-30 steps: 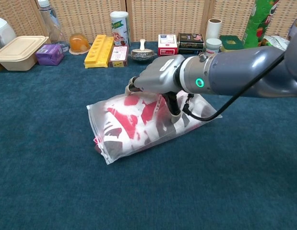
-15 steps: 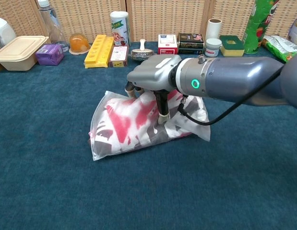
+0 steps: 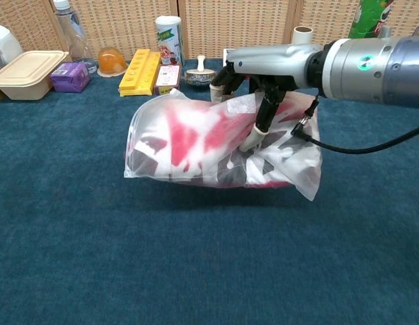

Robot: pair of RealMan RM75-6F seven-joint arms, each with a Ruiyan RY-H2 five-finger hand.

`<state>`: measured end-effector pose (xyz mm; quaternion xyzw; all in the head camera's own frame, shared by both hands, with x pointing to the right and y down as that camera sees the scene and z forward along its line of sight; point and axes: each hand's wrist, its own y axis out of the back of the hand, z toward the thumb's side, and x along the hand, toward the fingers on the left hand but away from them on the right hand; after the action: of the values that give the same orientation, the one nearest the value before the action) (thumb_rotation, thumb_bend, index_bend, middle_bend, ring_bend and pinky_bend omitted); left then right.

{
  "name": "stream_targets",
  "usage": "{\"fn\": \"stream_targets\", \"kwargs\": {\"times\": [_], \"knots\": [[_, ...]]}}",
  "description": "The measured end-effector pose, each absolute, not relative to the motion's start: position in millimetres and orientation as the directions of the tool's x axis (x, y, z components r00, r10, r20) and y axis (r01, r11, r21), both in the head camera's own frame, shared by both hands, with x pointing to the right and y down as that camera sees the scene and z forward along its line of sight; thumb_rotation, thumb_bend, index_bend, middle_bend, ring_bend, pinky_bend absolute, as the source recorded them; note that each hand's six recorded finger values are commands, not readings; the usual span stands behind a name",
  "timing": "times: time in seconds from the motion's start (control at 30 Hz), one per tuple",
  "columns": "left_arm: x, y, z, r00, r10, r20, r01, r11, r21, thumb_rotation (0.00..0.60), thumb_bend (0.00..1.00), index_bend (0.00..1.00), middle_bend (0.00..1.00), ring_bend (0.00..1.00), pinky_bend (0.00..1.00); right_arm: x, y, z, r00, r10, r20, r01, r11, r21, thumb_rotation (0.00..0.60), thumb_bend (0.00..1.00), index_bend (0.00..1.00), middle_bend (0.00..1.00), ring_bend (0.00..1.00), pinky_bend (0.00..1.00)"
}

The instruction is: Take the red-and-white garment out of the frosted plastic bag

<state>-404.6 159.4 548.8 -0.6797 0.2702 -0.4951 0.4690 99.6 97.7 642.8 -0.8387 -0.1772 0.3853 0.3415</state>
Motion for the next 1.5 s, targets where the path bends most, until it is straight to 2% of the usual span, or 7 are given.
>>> {"fn": "stream_targets", "kwargs": {"times": [0.2, 0.37, 0.47, 0.73, 0.93, 1.07, 1.5], "knots": [[-368.4, 148.5, 547.9, 0.481, -0.786, 0.388, 0.12, -0.38, -0.917, 0.426, 0.22, 0.41, 0.64, 0.54, 0.59, 109.4, 96.9, 630.8, 0.661, 0.555, -0.506, 0.15, -0.758, -0.635, 0.6, 0.18, 0.84, 0.91, 1.0, 1.0], [-338.6, 139.6, 549.3, 0.573, -0.737, 0.358, 0.133, -0.347, -0.928, 0.434, 0.22, 0.42, 0.89, 0.8, 0.79, 112.2, 98.4, 623.9, 0.684, 0.545, -0.486, 0.212, -0.785, -0.582, 0.6, 0.18, 0.84, 0.91, 1.0, 1.0], [-320.4, 134.6, 552.7, 0.621, -0.702, 0.349, 0.14, -0.339, -0.93, 0.431, 0.22, 0.43, 0.97, 0.88, 0.84, 114.0, 99.3, 621.2, 0.694, 0.54, -0.477, 0.236, -0.796, -0.557, 0.6, 0.18, 0.84, 0.92, 1.0, 1.0], [-293.0, 128.7, 560.9, 0.687, -0.637, 0.349, 0.168, -0.329, -0.929, 0.447, 0.22, 0.43, 1.0, 0.91, 0.86, 117.8, 100.4, 618.1, 0.705, 0.536, -0.464, 0.274, -0.809, -0.52, 0.6, 0.18, 0.84, 0.92, 1.0, 1.0], [-273.3, 128.2, 563.9, 0.73, -0.601, 0.325, 0.159, -0.314, -0.936, 0.533, 0.22, 0.43, 1.0, 0.91, 0.86, 119.1, 99.9, 616.2, 0.707, 0.542, -0.454, 0.3, -0.812, -0.501, 0.6, 0.18, 0.84, 0.92, 1.0, 1.0], [-257.0, 129.1, 568.2, 0.765, -0.577, 0.285, 0.126, -0.3, -0.946, 0.551, 0.22, 0.43, 1.0, 0.91, 0.86, 119.1, 100.5, 615.2, 0.71, 0.544, -0.446, 0.321, -0.815, -0.483, 0.6, 0.18, 0.84, 0.92, 1.0, 1.0], [-243.3, 121.8, 568.8, 0.78, -0.589, 0.213, 0.06, -0.268, -0.962, 0.558, 0.22, 0.43, 1.0, 0.91, 0.86, 121.5, 105.9, 617.2, 0.721, 0.531, -0.444, 0.327, -0.827, -0.457, 0.6, 0.18, 0.85, 0.92, 1.0, 1.0]]}}
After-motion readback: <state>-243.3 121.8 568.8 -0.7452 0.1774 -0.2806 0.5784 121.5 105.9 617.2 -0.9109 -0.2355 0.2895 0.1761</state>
